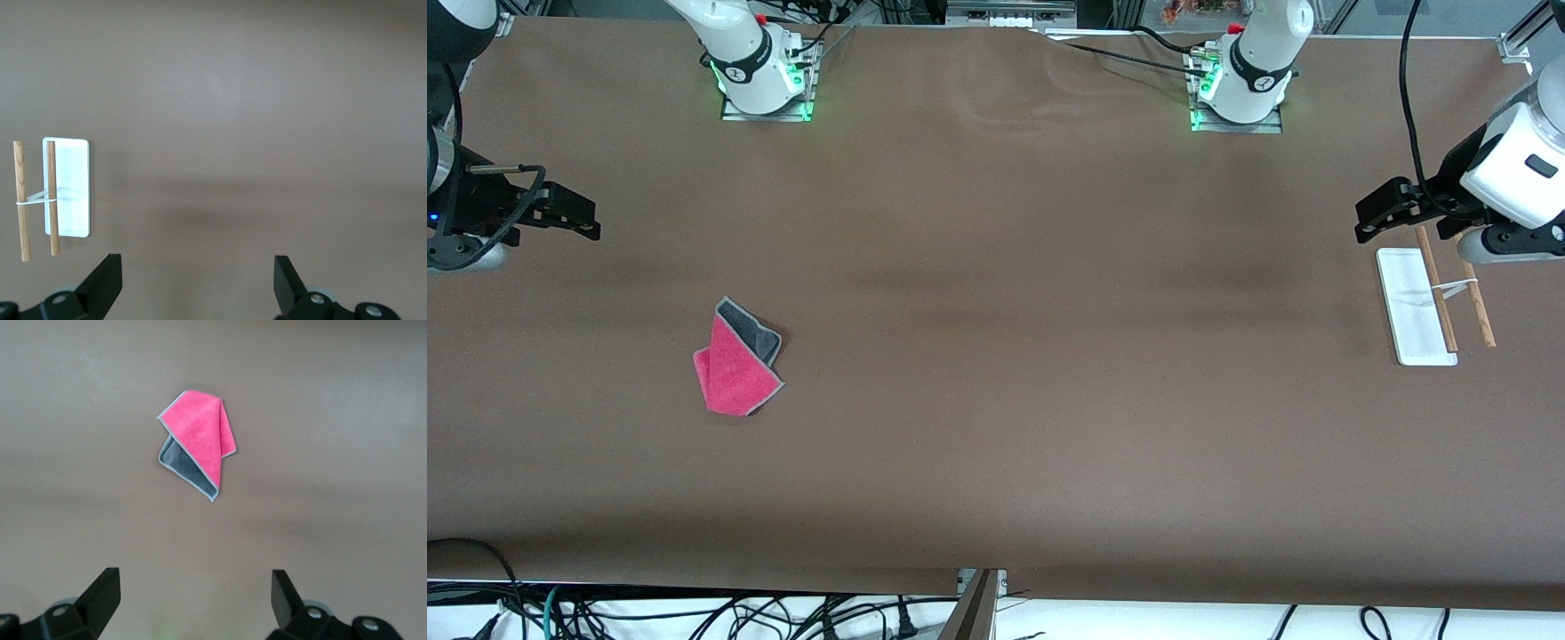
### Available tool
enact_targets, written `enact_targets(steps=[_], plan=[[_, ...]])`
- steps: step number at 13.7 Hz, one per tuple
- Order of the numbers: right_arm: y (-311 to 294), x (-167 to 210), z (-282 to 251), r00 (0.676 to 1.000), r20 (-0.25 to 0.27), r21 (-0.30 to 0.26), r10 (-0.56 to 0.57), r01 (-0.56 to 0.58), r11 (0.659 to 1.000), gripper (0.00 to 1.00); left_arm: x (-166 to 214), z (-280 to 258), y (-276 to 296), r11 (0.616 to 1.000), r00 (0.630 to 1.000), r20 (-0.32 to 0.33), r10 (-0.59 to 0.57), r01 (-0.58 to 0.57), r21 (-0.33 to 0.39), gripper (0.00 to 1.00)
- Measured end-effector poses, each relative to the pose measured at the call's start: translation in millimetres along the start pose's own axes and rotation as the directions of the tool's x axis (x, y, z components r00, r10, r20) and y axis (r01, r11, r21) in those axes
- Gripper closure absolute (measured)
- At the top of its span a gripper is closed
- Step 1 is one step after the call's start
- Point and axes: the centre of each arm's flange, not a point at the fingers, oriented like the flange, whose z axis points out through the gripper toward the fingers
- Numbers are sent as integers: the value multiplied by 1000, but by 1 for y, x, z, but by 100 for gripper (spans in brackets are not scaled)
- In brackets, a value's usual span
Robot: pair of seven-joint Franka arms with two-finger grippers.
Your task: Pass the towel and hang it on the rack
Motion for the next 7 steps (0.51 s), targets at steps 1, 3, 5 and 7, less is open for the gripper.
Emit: enact_targets(steps=[1, 3, 5, 7], plan=[[0, 0, 0, 1000, 0, 0, 0, 0, 1000, 0, 2, 1, -1, 1000, 1000, -3, -2, 2, -1, 0], [0, 0, 0, 1000, 0, 0, 0, 0, 1000, 0, 2, 1, -7, 1000, 1000, -19, -19, 19, 6, 0], [0, 0, 0, 1000, 0, 0, 0, 0, 1000, 0, 0, 5, -18, 999, 999, -34, -43, 43, 16, 0], [0, 0, 0, 1000, 0, 0, 0, 0, 1000, 0, -7, 9, -26, 998, 998, -35, -56, 57, 20, 0]])
